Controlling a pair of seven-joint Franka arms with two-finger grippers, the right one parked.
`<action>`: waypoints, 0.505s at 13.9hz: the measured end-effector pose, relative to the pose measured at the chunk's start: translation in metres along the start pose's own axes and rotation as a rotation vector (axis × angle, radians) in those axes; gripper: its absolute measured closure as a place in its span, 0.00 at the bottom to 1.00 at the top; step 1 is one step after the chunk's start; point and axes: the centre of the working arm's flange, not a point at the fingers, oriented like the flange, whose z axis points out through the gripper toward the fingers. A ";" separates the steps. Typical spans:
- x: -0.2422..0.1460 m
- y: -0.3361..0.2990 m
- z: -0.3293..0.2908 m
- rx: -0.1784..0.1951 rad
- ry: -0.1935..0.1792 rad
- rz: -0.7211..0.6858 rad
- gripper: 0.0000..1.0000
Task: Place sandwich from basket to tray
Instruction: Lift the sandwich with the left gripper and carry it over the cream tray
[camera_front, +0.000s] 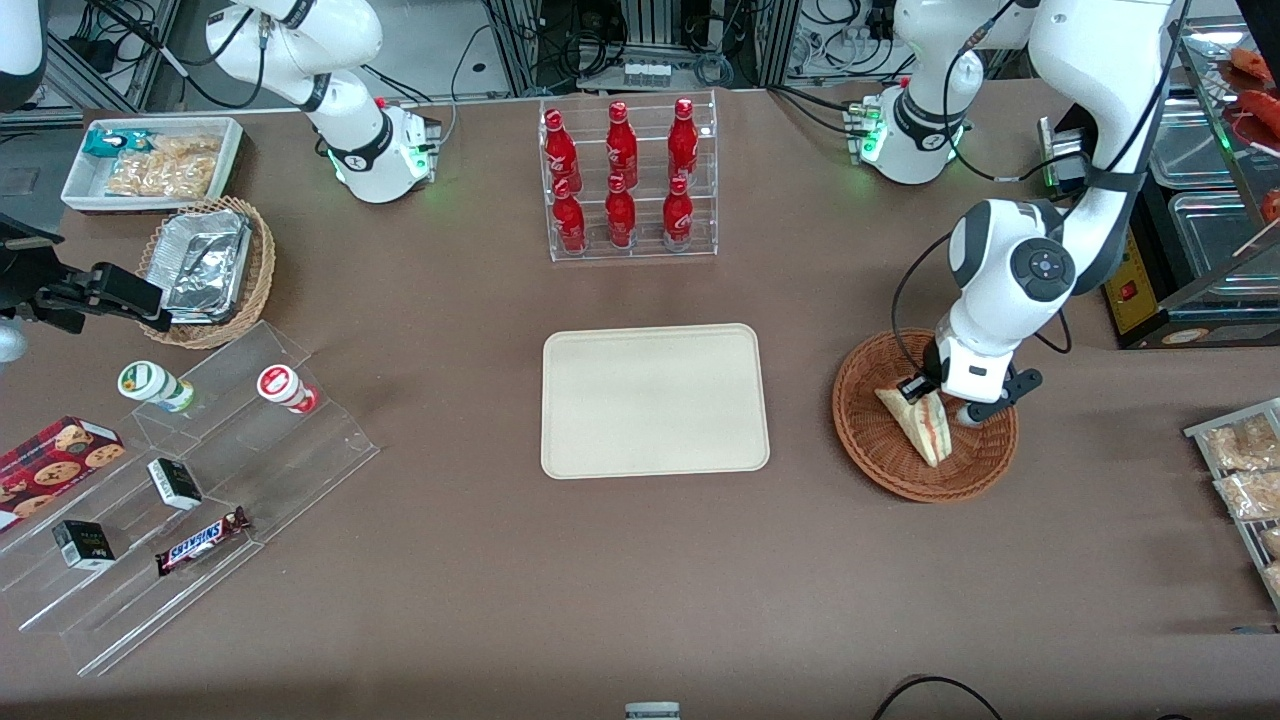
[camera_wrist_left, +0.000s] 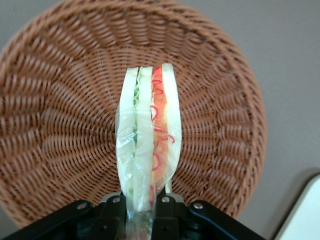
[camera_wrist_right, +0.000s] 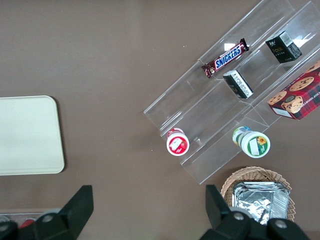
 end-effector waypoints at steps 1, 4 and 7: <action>0.004 0.012 -0.015 0.040 -0.015 0.043 0.81; -0.002 0.076 -0.064 0.112 -0.050 0.157 0.85; -0.033 0.141 -0.059 0.112 -0.063 0.267 0.85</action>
